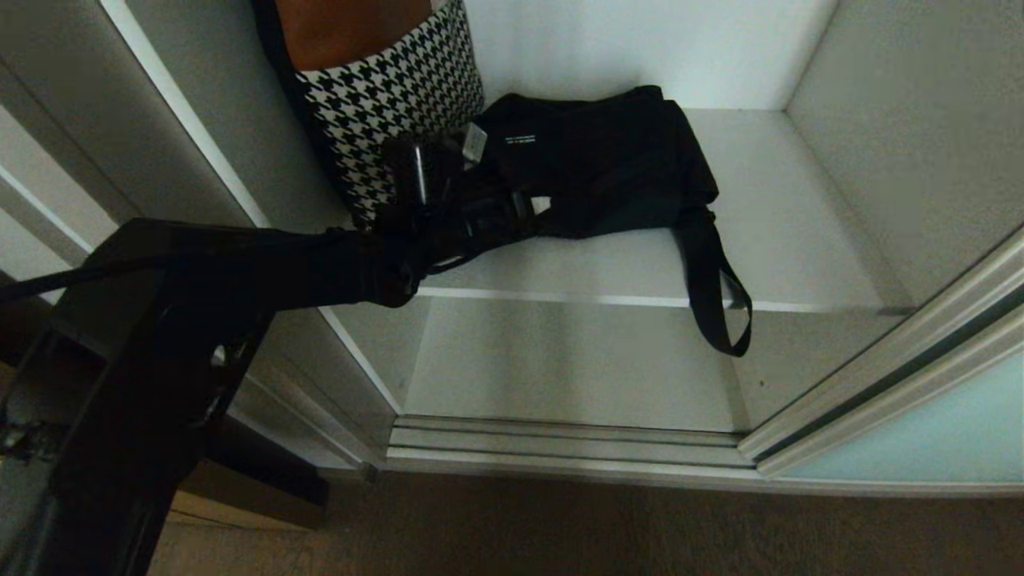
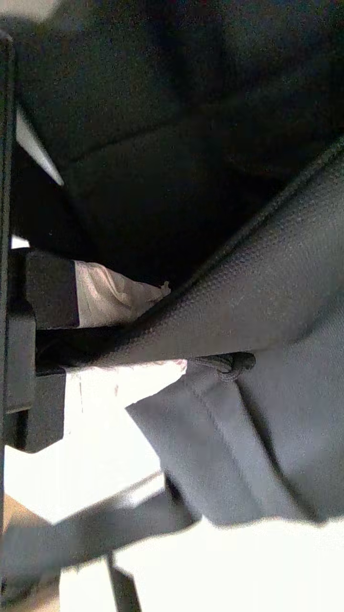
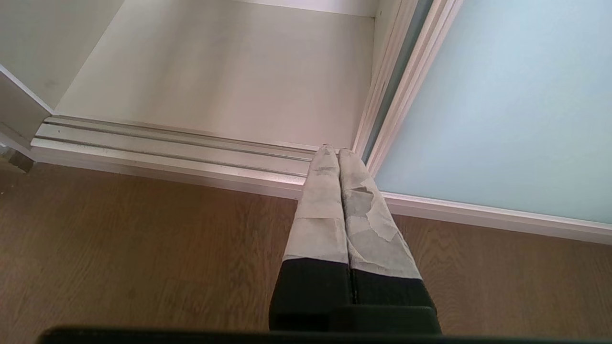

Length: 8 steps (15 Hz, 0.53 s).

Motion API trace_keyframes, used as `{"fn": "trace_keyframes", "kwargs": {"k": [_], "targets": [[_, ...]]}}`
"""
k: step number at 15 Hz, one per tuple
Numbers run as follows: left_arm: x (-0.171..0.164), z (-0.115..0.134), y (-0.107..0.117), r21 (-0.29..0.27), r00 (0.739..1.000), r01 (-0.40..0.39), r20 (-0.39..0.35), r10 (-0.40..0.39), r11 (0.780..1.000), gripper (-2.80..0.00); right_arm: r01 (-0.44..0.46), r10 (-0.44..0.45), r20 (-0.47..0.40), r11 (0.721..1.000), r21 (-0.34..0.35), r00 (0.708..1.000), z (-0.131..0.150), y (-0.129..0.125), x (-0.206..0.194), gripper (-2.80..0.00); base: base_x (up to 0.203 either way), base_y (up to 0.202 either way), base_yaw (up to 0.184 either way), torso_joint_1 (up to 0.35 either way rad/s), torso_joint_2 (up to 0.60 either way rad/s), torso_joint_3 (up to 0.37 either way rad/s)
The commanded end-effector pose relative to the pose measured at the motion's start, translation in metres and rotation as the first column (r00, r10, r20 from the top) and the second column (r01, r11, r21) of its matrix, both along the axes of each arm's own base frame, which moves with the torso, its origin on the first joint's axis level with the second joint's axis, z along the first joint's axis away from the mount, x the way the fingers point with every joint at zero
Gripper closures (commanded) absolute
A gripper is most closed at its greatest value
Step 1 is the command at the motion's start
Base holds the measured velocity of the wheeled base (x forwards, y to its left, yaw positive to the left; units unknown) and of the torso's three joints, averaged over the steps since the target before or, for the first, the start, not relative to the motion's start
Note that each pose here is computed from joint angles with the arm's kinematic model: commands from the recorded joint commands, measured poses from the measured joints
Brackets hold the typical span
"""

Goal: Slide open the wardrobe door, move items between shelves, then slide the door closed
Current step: Place the bag on the lower shelf

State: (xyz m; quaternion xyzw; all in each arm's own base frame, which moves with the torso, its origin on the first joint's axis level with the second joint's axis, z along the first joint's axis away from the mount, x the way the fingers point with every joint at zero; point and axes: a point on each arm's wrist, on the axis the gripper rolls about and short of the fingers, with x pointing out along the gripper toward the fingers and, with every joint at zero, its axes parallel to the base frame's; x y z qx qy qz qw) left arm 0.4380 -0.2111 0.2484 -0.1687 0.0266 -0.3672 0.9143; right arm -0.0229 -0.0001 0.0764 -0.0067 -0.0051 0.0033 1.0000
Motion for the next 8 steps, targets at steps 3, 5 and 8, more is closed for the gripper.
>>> {"fn": "trace_keyframes", "kwargs": {"k": [3,5,8], "targets": [[-0.049,0.064,0.015,-0.005,1.000,0.012,-0.025,-0.012,1.000,0.00,-0.001,0.001,0.001,1.000,0.000,1.000,0.000,0.000,0.000,0.00,0.000,0.000,0.000,0.000,0.00,0.000],[-0.065,0.070,0.012,0.022,0.996,-0.024,-0.083,0.026,0.999,0.00,-0.001,0.001,0.001,1.000,0.000,1.000,0.000,0.000,0.000,0.00,0.000,0.000,0.000,0.000,0.00,0.000],[-0.091,0.085,-0.003,0.018,0.994,-0.078,-0.082,0.079,0.997,0.00,-0.001,0.001,0.001,1.000,0.000,1.000,0.000,0.000,0.000,0.00,0.000,0.000,0.000,0.000,0.00,0.000]]}}
